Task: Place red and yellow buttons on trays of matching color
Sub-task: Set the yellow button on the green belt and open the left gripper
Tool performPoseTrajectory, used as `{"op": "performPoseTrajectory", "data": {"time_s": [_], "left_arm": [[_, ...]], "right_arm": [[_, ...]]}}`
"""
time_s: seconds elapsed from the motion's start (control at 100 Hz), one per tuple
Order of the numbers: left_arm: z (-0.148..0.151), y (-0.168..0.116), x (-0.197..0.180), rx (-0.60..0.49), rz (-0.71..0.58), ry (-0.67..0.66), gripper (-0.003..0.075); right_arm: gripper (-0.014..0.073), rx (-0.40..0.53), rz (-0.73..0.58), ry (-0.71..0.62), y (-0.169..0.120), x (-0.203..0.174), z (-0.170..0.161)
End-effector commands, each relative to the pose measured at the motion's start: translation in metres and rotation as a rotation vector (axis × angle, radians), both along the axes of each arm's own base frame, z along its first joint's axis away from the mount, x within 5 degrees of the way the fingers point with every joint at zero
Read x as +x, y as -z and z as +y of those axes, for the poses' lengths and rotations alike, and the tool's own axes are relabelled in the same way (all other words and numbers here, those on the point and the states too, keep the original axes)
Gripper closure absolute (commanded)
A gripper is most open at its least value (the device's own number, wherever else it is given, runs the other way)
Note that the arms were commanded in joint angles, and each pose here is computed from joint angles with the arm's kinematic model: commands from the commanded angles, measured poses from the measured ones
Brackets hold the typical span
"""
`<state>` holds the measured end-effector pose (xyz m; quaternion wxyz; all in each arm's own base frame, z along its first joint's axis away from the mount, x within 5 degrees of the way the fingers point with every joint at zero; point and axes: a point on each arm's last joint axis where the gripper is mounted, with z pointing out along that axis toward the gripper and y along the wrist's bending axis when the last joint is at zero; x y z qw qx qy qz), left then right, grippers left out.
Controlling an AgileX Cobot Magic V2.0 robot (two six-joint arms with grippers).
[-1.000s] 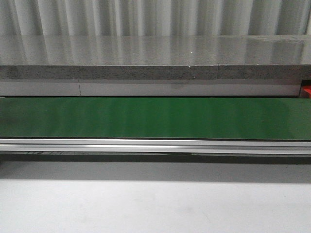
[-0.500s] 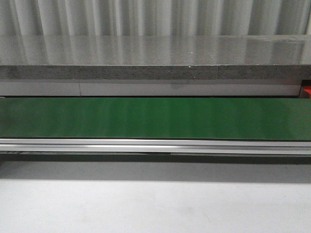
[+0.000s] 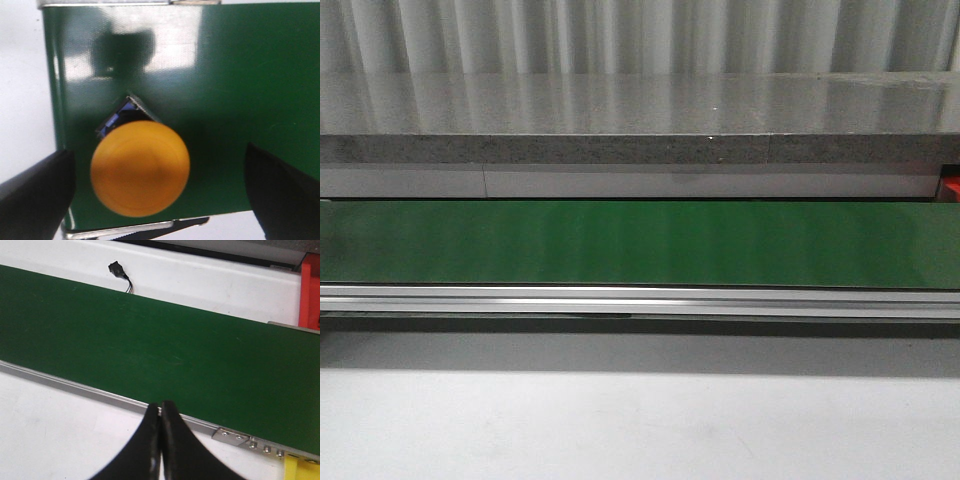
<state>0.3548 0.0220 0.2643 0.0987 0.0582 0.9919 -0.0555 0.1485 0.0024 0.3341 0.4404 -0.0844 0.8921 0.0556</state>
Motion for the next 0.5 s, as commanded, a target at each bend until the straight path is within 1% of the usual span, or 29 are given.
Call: {"op": "performPoseTrajectory", "data": {"time_s": [0.0,0.09,0.19,0.27,0.34,0.43,0.49], "left_arm": [[-0.009,-0.033,-0.006,-0.060,-0.110,0.015,0.0069],[-0.009,-0.048,-0.008,-0.051,-0.160,0.017,0.0069],[-0.004,-0.072,-0.009,-0.036,-0.260,0.002,0.0069],[0.004,-0.093,-0.009,-0.023,-0.350,-0.027,0.0069],[0.015,-0.106,-0.008,-0.011,-0.406,-0.061,0.0069],[0.035,-0.111,-0.007,0.005,-0.447,-0.122,0.0069],[0.051,-0.108,-0.008,0.012,-0.440,-0.173,0.0069]], "right_arm": [[0.0663,0.015,-0.083,0.014,-0.013,0.001,0.000],[0.0663,0.015,-0.083,0.014,-0.013,0.001,0.000],[0.0663,0.015,-0.083,0.014,-0.013,0.001,0.000],[0.0663,0.015,-0.083,0.014,-0.013,0.001,0.000],[0.0663,0.015,-0.083,0.014,-0.013,0.001,0.000],[0.0663,0.015,-0.083,0.014,-0.013,0.001,0.000],[0.0663,0.015,-0.083,0.014,-0.013,0.001,0.000]]}}
